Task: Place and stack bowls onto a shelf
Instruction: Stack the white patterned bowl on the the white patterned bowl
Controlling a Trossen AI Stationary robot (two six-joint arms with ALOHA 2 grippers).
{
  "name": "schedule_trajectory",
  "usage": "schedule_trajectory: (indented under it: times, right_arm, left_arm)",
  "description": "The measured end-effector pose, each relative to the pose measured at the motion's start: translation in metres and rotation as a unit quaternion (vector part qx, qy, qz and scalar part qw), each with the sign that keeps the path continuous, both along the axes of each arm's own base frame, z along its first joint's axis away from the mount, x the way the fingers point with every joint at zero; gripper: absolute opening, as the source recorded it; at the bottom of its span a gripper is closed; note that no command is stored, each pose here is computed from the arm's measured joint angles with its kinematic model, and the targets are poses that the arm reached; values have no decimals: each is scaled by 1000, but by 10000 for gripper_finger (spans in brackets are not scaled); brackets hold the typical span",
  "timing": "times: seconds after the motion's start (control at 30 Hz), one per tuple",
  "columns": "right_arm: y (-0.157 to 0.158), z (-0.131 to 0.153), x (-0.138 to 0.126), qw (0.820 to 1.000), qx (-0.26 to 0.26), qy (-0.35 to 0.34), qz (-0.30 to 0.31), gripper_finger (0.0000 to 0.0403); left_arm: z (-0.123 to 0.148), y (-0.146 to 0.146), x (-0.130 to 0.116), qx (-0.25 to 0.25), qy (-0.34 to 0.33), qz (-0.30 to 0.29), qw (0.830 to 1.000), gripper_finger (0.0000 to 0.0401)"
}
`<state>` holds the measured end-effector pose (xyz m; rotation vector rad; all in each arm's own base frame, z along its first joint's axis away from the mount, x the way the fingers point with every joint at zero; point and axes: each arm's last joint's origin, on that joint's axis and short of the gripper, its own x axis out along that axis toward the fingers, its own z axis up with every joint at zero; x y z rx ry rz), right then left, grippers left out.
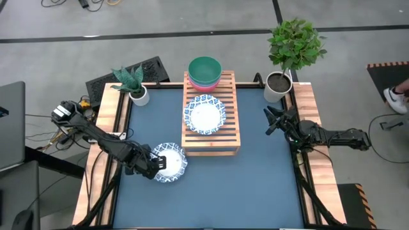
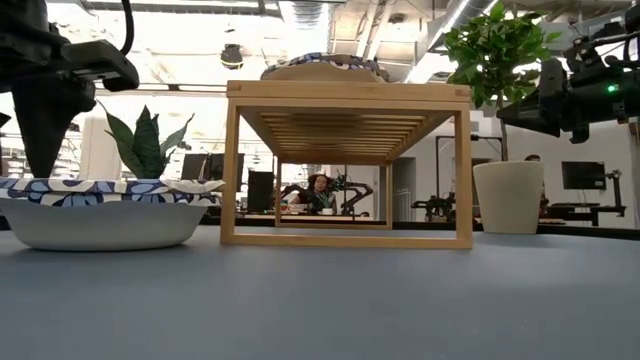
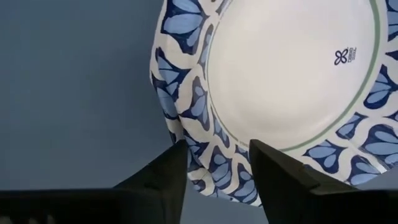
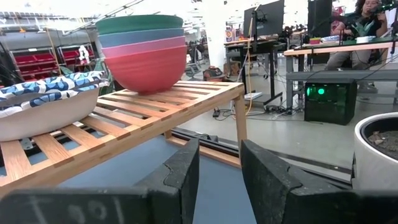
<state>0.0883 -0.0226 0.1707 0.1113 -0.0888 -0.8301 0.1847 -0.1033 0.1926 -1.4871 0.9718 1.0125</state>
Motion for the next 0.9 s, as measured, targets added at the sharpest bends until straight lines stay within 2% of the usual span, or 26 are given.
schedule_trajectory:
  times: [0.3,0.5,0.6,0.9]
  right_arm:
    - [0,0,0,1000,-1,1,0,143]
    - [0,0,0,1000,-1,1,0,143]
    - [0,0,0,1000,-1,1,0,143]
    - [0,0,0,1000,-1,1,0,143]
  left_arm:
    - [0,3,0,27,-5,-6,1000,61]
    - [-1,4,-1,39,-1,-12,999,15]
    - [-1,4,-2,42,0,-16,999,4]
    - [5,6,-4,41,-13,-26,999,0]
